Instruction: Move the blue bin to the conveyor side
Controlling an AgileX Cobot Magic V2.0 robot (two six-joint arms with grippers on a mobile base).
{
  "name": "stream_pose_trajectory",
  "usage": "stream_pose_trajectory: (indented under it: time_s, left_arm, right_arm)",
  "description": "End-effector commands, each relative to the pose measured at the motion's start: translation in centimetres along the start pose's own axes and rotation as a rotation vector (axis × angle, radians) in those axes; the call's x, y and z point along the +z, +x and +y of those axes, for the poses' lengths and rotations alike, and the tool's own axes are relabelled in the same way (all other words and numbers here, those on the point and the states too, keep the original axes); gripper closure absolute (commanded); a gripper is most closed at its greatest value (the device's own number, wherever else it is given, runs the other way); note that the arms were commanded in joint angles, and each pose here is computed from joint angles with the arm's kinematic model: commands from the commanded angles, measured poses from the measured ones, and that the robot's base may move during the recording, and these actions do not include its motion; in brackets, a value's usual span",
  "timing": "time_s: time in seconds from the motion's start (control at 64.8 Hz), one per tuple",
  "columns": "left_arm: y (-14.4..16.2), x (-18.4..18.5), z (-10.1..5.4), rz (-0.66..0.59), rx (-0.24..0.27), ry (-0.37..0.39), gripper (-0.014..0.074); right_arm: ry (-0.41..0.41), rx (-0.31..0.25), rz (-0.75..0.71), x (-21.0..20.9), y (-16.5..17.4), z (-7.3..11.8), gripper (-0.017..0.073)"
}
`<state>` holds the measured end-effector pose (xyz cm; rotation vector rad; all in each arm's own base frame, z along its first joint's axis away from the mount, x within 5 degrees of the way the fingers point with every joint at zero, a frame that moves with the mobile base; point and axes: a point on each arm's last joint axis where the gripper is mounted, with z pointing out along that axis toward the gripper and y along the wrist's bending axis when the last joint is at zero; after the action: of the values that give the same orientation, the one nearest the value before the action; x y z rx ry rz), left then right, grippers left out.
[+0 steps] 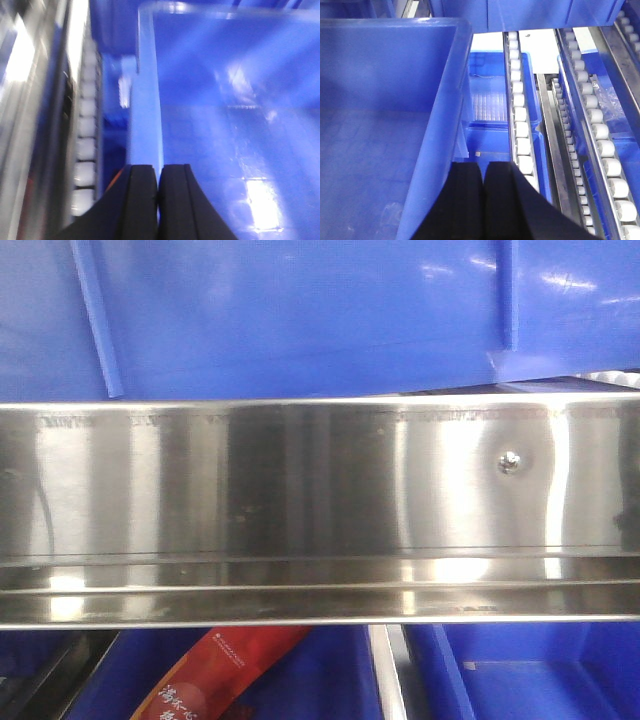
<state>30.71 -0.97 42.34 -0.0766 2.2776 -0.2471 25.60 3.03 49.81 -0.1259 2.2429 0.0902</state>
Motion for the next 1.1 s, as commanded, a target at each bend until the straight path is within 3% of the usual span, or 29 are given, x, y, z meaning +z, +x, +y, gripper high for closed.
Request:
stream_pose_trajectory:
  time_s: [0.0,0.077,0.185,0.679,0.895,1.08]
  left_arm:
    - [-0.4,0.1,-0.3,-0.033,-0.008,0.02,0.0517]
    - [-0.5,0.1,-0.3,-0.044,-0.009,0.02,0.0461]
    - [-0.5,0.1,-0.3,-0.044,-0.009,0.02,0.0418]
    - [-0.4,0.1,-0.3,-0.034,-0.009,0.021,0.0389]
    - [-0.5,0.1,-0.3,-0.04,-0.01,0.021,0.0389]
    - [-0.6,0.0,-0.3,-0.052,-0.01,0.021,0.0389]
  right_arm:
    - [0.007,-0.016,-0.017,-0.1,-0.2,0.0,0.0504]
    - [0.005,-0.015,-0.013,0.1,-0.3,0.0,0.0324]
    - [-0.009,-0.007,0.009,1.1,-0.3,0.1,0.0196]
    - [-0.058,0.025,0.155,6.8,-0.1,0.5,0.0169]
    - [-0.058,0.025,0.158,7.0,-0.1,0.5,0.0001]
    - [-0.086,-0.001,0.159,7.1,0.0,1.7,0.0001]
